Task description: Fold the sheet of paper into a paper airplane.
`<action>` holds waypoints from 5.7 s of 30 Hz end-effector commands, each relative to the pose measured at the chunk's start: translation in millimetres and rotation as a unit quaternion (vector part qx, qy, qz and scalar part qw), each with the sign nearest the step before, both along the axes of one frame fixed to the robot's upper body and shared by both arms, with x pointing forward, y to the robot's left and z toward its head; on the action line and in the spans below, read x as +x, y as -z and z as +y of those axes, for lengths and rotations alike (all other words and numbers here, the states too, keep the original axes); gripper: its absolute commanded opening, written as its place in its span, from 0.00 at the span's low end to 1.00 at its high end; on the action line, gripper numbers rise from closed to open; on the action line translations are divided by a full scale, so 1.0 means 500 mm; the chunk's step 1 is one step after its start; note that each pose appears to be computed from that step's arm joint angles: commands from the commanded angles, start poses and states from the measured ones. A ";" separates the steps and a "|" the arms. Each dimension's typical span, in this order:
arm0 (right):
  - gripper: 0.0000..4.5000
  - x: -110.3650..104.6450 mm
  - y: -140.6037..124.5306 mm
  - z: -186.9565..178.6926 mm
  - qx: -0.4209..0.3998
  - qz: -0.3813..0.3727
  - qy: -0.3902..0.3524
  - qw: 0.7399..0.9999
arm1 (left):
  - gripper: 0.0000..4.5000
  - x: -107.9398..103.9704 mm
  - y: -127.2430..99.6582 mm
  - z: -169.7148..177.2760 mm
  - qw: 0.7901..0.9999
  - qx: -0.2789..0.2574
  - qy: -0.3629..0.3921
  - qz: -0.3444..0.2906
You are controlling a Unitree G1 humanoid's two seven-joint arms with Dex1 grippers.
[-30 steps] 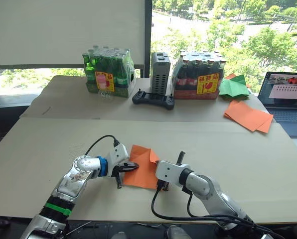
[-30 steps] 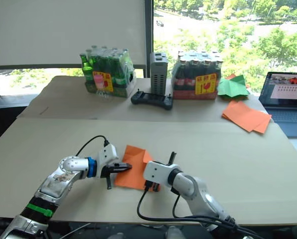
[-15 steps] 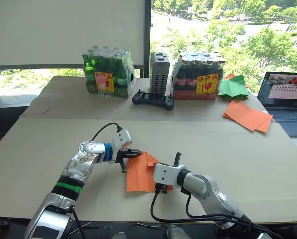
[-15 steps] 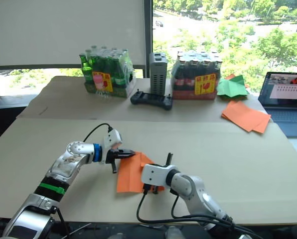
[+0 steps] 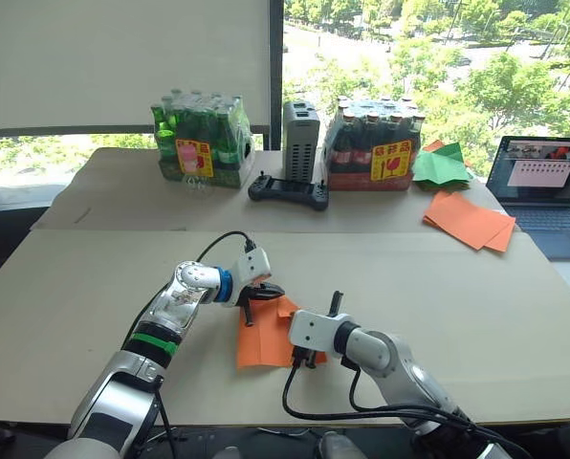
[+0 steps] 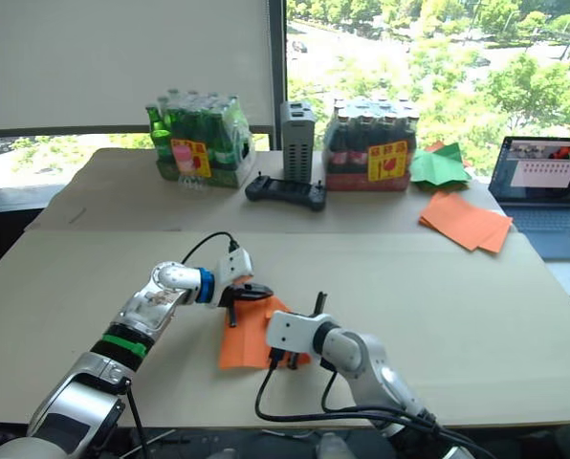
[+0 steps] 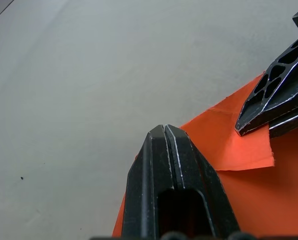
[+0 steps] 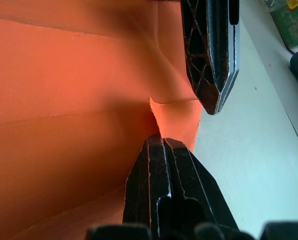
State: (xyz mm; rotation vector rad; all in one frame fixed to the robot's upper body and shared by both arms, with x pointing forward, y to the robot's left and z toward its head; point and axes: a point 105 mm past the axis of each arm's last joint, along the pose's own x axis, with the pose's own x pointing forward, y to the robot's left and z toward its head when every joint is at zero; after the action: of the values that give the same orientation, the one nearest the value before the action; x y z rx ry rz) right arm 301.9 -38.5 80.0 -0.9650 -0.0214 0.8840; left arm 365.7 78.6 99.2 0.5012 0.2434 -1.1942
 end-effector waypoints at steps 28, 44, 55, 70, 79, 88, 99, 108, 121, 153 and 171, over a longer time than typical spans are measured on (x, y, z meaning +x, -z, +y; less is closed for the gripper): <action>0.51 0.013 -0.004 -0.015 -0.001 0.018 0.012 1.000 | 0.00 0.019 0.097 0.007 0.992 0.125 0.017 -0.026; 0.25 0.050 -0.077 -0.018 0.201 0.170 0.046 0.964 | 0.00 0.018 0.094 -0.005 0.993 0.114 0.020 -0.032; 0.01 0.078 -0.027 -0.005 0.177 0.189 0.058 0.964 | 0.00 0.018 0.088 -0.007 0.992 0.114 0.021 -0.042; 0.01 0.069 0.041 -0.036 0.137 0.247 0.107 0.953 | 0.00 0.019 0.083 -0.009 0.991 0.118 0.023 -0.057; 0.01 0.048 0.053 -0.047 0.141 0.266 0.123 0.946 | 0.00 0.019 0.085 -0.013 0.990 0.122 0.028 -0.060; 0.01 0.023 0.069 -0.065 0.146 0.284 0.143 0.937 | 0.00 0.018 0.086 -0.014 0.990 0.124 0.033 -0.061; 0.01 0.000 0.079 -0.124 0.153 0.294 0.191 0.924 | 0.00 0.014 0.090 -0.012 0.990 0.125 0.036 -0.060; 0.01 -0.026 0.083 -0.141 0.147 0.302 0.201 0.920 | 0.00 0.014 0.090 -0.016 0.989 0.125 0.039 -0.061; 0.01 -0.030 0.064 -0.149 0.146 0.283 0.202 0.926 | 0.00 0.016 0.088 -0.019 0.989 0.126 0.042 -0.065; 0.00 0.020 -0.081 -0.021 0.251 0.197 0.048 0.947 | 0.61 -0.065 -0.023 0.163 0.973 -0.126 -0.179 0.069; 0.00 0.040 -0.003 -0.031 0.186 0.222 0.082 0.954 | 0.61 -0.071 -0.021 0.106 0.949 -0.206 -0.207 0.118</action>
State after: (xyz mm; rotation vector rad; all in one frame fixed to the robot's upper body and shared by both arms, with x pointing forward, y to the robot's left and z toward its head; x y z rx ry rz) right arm 321.3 -52.4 84.2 -0.3925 0.2529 0.8974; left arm 327.5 136.3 99.9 -0.0677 0.3154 -0.8382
